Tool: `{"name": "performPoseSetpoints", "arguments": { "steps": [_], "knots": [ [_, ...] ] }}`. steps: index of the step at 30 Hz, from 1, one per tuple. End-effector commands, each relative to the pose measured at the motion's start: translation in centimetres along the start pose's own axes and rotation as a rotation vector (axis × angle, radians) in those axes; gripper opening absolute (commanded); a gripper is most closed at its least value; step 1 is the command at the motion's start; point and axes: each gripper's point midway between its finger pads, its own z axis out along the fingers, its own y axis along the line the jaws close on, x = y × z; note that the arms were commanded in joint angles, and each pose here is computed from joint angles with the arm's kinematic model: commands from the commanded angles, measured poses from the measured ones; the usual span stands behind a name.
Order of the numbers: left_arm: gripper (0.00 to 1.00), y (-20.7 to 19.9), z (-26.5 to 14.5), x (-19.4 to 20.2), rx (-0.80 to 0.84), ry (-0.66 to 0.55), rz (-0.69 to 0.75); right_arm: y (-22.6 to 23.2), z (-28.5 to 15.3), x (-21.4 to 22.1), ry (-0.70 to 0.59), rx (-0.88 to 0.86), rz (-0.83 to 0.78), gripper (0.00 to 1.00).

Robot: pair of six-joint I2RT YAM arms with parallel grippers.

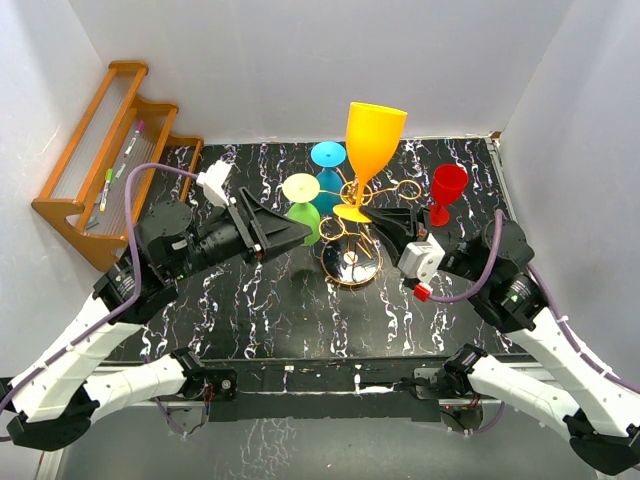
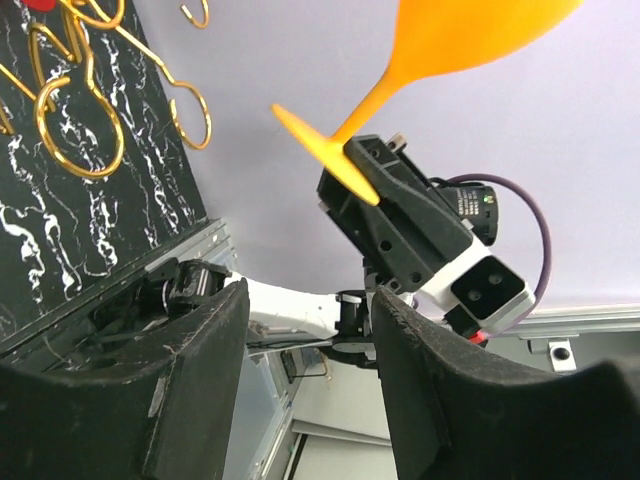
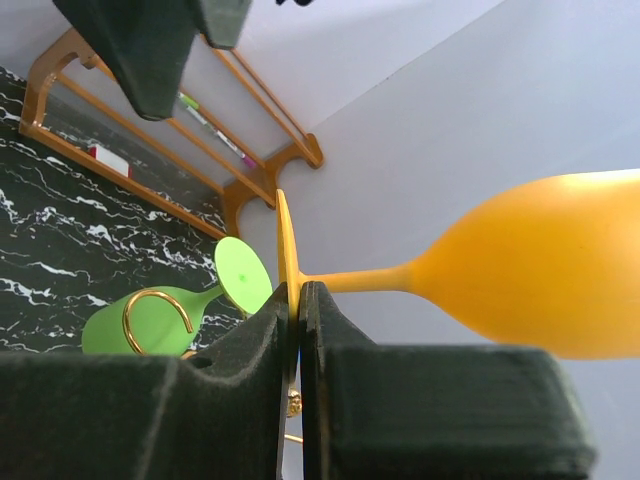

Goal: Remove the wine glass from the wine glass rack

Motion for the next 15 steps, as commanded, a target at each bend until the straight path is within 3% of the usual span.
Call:
{"name": "performPoseSetpoints", "arguments": {
  "steps": [1, 15],
  "knots": [
    [0.50, -1.9, 1.2, -1.4, 0.044, -0.043, 0.014, -1.4, 0.4, -1.7, -0.059, 0.035, -0.054, 0.08],
    [0.50, -2.5, 5.9, -1.8, 0.054, 0.003, -0.012, -1.1, 0.8, -1.6, -0.057, 0.027, -0.069, 0.08]
  ]
}}
